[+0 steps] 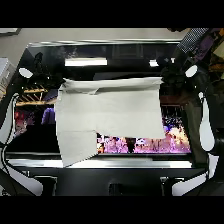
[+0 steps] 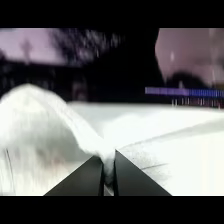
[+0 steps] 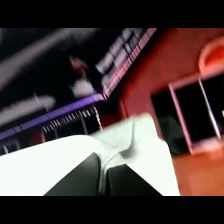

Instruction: Fold the clothes and pants, and hang the long-sleeved shirts on hangers.

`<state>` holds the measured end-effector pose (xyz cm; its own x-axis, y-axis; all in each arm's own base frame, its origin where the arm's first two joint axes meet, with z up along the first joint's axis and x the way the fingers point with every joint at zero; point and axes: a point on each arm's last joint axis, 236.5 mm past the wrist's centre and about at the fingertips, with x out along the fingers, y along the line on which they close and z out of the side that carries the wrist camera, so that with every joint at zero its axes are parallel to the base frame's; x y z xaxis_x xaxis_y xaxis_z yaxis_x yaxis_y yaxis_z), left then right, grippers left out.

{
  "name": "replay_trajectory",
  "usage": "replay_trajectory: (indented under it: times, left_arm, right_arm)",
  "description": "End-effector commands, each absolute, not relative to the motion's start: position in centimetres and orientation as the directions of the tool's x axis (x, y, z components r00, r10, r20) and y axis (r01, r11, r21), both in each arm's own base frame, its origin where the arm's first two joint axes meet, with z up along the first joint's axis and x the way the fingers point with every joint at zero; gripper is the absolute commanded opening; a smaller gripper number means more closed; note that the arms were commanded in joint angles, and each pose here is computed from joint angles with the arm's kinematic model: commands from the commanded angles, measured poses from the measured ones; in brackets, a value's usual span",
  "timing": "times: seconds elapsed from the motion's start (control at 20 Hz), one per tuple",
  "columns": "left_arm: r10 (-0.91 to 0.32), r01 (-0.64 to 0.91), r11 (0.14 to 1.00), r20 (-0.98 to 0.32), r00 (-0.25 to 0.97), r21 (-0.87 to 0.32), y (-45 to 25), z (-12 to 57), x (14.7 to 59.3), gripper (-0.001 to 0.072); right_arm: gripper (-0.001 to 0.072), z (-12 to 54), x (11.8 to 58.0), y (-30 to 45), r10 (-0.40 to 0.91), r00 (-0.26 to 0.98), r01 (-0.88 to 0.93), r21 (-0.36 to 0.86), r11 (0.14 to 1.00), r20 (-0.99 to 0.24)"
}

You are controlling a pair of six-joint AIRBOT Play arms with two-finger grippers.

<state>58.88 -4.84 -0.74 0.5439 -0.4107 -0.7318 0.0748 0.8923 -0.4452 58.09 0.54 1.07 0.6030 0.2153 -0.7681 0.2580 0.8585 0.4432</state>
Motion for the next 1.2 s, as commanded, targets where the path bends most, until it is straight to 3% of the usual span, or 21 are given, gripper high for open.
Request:
replay_trajectory:
  times: [0.0,0.55,0.9,0.95,1.05,1.15]
  left_arm:
    - [-0.464,0.085,0.878,-0.795,0.391,-0.470,-5.4,-2.4,55.3,0.0020]
    - [-0.428,0.098,0.904,-0.879,0.212,-0.417,-4.8,-5.0,51.3,0.0019]
    - [-0.423,0.077,0.906,-0.889,0.178,-0.416,-4.8,-6.3,50.9,0.0041]
    - [-0.424,0.076,0.906,-0.889,0.173,-0.417,-4.8,-6.6,50.9,0.0170]
    - [-0.424,0.039,0.905,-0.889,0.175,-0.424,-4.8,-6.5,50.9,0.0538]
    - [-0.425,0.030,0.904,-0.889,0.169,-0.427,-4.2,-5.5,50.3,0.0560]
  right_arm:
    - [0.0028,-1.4,54.6,1.0,0.232,0.451,0.280,0.384,0.880,-0.862]
    - [0.0029,-7.3,47.9,1.5,0.260,0.113,0.315,0.282,0.906,-0.959]
    - [0.0031,-8.4,47.5,1.4,0.255,0.081,0.322,0.268,0.908,-0.963]
    - [0.0068,-8.5,47.5,1.4,0.256,0.080,0.322,0.268,0.908,-0.963]
    - [0.0257,-8.3,47.4,1.7,0.270,0.076,0.324,0.280,0.904,-0.960]
    - [0.0263,-6.8,47.3,2.5,0.303,0.089,0.288,0.316,0.904,-0.949]
